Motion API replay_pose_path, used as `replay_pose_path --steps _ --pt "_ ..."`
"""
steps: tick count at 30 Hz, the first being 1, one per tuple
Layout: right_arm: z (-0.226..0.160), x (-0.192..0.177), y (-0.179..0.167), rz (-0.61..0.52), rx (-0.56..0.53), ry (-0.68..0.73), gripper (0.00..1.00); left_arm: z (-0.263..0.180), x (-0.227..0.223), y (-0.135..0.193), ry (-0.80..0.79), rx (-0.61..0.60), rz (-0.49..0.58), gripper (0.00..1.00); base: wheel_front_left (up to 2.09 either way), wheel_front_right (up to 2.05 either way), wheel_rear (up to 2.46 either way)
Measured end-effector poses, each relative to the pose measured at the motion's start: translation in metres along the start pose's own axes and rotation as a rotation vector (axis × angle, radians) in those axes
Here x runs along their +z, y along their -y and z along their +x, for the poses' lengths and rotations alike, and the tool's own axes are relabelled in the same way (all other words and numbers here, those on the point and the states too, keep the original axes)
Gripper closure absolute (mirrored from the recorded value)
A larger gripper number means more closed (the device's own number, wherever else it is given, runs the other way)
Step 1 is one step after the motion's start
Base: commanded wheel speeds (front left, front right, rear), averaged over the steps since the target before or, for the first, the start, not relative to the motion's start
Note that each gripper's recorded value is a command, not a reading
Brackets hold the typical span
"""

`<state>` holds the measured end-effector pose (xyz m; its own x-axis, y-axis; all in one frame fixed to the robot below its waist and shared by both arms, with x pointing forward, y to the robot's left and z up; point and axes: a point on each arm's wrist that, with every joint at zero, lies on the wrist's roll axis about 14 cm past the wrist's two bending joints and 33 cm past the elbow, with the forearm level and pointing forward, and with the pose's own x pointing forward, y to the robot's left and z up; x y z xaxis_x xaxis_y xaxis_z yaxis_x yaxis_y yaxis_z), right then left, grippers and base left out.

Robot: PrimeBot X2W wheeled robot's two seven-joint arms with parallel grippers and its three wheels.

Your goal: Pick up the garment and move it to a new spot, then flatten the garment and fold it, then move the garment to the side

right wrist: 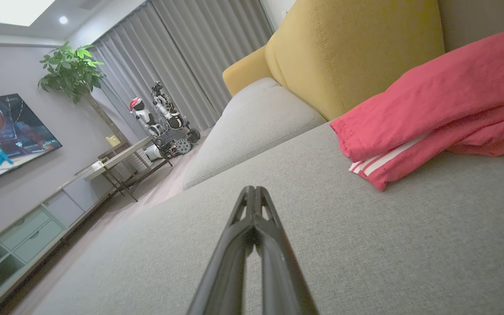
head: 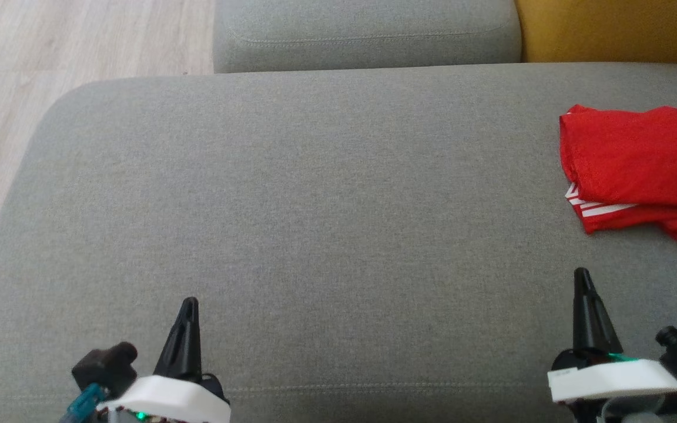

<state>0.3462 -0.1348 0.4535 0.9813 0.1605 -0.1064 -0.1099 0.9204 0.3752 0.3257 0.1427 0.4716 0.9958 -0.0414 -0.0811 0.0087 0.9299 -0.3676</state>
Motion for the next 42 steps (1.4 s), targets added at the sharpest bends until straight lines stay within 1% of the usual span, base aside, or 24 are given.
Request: replay_pose_path --steps 22,26,42 --pt "0.006 0.012 0.017 0.283 -0.068 0.027 1.00 0.011 -0.001 -0.012 -0.040 0.034 -0.281 1.00 0.00 0.00 0.00" --pt "0.005 0.013 0.022 0.345 -0.085 0.031 1.00 0.012 -0.003 -0.018 -0.052 0.056 -0.341 1.00 0.00 0.00 0.00" --pt "0.007 0.020 0.033 0.543 -0.115 0.055 1.00 0.020 0.000 -0.023 -0.060 0.063 -0.540 1.00 0.00 0.00 0.00"
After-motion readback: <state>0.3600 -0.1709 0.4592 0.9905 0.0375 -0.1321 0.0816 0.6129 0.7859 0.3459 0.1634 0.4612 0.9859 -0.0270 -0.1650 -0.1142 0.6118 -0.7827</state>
